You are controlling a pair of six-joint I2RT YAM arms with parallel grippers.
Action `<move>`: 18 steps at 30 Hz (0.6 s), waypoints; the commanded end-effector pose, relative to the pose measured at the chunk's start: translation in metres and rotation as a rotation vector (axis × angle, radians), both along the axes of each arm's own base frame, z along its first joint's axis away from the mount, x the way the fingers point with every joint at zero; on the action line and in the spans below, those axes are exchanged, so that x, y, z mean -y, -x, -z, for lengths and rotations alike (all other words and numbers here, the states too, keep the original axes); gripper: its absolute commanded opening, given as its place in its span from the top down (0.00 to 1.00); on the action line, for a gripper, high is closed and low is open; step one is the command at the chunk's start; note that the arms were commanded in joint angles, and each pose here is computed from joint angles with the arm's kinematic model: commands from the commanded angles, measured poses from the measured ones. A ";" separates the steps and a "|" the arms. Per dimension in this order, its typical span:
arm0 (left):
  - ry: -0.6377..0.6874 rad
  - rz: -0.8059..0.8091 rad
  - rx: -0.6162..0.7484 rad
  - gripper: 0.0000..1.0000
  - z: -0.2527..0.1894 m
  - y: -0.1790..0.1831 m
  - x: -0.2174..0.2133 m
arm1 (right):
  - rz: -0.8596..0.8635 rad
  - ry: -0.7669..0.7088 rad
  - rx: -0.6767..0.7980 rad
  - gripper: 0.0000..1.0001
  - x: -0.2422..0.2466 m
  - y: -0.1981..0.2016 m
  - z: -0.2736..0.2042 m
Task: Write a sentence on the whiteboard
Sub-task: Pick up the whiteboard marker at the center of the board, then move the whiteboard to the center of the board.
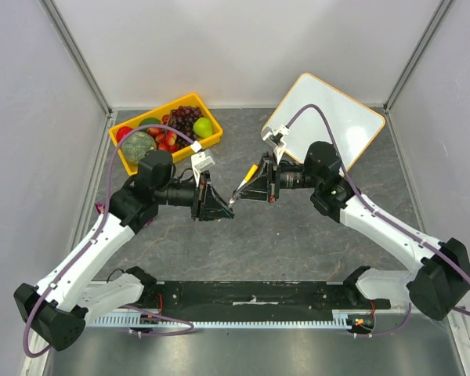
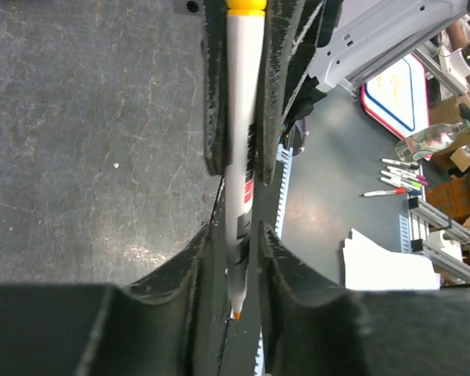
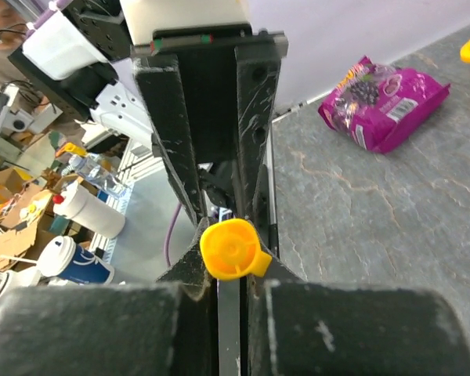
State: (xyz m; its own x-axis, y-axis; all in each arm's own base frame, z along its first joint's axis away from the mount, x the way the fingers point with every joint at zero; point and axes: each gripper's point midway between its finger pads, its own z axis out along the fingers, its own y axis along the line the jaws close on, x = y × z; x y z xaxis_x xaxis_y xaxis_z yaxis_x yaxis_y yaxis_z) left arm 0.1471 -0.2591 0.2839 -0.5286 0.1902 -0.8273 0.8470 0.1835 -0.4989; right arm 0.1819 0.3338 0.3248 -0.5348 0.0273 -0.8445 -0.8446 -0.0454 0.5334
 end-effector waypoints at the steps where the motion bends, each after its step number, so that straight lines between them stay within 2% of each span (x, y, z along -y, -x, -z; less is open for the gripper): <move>1: 0.002 -0.055 0.045 0.50 -0.006 -0.009 -0.002 | 0.119 0.105 0.074 1.00 0.012 -0.010 0.002; 3: -0.002 -0.093 0.047 0.35 -0.003 -0.014 -0.004 | 0.224 0.144 0.105 1.00 0.021 -0.023 0.004; 6: -0.011 -0.162 0.036 0.25 0.004 -0.024 -0.005 | 0.387 0.215 0.100 1.00 0.042 -0.040 0.009; 11: -0.023 -0.249 0.000 0.20 0.019 -0.044 -0.002 | 0.651 0.279 0.053 1.00 0.092 -0.066 0.013; 15: -0.076 -0.356 -0.059 0.16 0.046 -0.071 0.000 | 0.821 0.233 0.067 1.00 0.135 -0.075 -0.013; 18: -0.125 -0.397 -0.123 0.14 0.070 -0.091 0.007 | 0.874 0.172 0.117 1.00 0.150 -0.066 -0.041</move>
